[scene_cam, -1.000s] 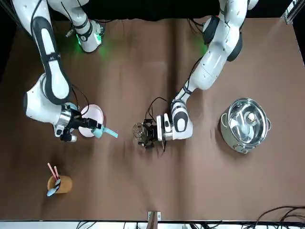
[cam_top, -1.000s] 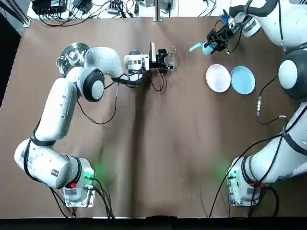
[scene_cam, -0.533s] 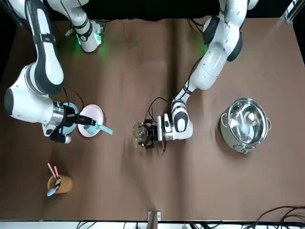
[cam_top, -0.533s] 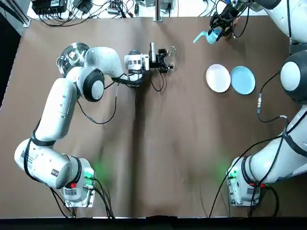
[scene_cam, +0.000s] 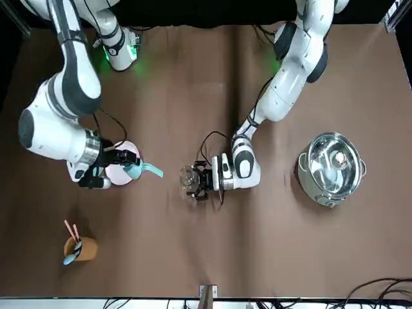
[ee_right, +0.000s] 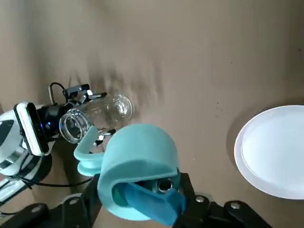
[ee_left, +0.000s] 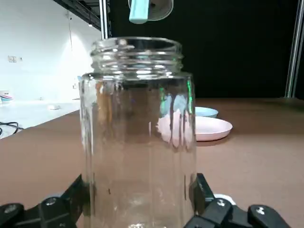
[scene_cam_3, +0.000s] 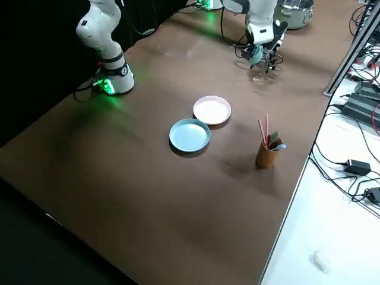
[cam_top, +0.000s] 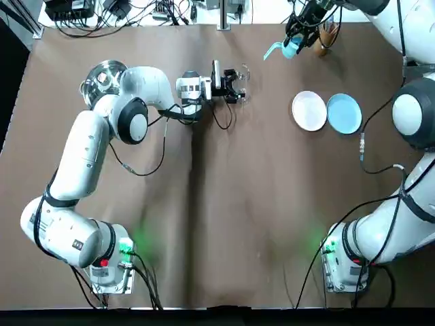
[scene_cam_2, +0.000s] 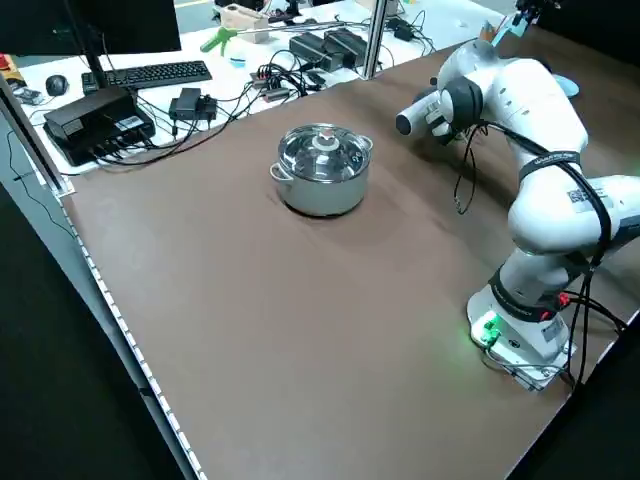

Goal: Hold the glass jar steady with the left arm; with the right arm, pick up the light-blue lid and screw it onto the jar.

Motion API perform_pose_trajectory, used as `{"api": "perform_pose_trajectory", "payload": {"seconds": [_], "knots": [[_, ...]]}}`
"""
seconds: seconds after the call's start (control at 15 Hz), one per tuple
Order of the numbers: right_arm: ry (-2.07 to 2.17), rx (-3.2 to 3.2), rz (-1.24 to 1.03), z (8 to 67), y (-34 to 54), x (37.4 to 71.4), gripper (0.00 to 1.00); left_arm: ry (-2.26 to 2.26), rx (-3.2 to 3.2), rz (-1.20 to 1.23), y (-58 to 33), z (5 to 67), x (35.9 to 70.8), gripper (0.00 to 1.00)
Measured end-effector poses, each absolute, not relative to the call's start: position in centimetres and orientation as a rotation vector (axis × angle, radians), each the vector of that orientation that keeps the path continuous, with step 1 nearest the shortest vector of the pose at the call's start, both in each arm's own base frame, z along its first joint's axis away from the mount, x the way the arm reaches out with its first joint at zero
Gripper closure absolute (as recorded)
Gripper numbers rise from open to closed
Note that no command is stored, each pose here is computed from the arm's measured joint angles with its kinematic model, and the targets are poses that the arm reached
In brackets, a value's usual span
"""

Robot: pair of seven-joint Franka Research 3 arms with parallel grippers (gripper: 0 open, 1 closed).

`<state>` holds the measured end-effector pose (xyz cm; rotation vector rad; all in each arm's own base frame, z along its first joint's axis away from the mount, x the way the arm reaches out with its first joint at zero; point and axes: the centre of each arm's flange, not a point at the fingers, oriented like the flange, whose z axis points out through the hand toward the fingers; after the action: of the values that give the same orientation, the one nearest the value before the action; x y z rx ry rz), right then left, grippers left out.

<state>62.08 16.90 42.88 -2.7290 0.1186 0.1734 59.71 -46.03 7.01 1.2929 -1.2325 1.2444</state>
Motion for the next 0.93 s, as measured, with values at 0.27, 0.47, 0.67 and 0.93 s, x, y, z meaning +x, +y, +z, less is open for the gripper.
{"api": "perform_pose_trajectory", "payload": {"seconds": [0.27,0.47,0.67,0.93], "knots": [[-0.026,-2.791,0.117,44.4,20.7,61.6,0.32,-1.239,1.287,1.251,-46.0,7.0,59.7,0.09],[-0.164,-2.798,0.028,47.4,23.4,61.6,0.32,-1.248,1.28,1.259,-46.0,7.0,59.7,0.09],[-0.307,-2.828,-0.02,48.5,26.1,61.0,0.32,-1.251,1.278,1.261,-46.0,7.0,59.7,0.09],[-0.515,-2.88,-0.026,47.3,29.4,60.0,0.32,-1.259,1.269,1.27,-46.0,7.0,59.7,0.09]]}}
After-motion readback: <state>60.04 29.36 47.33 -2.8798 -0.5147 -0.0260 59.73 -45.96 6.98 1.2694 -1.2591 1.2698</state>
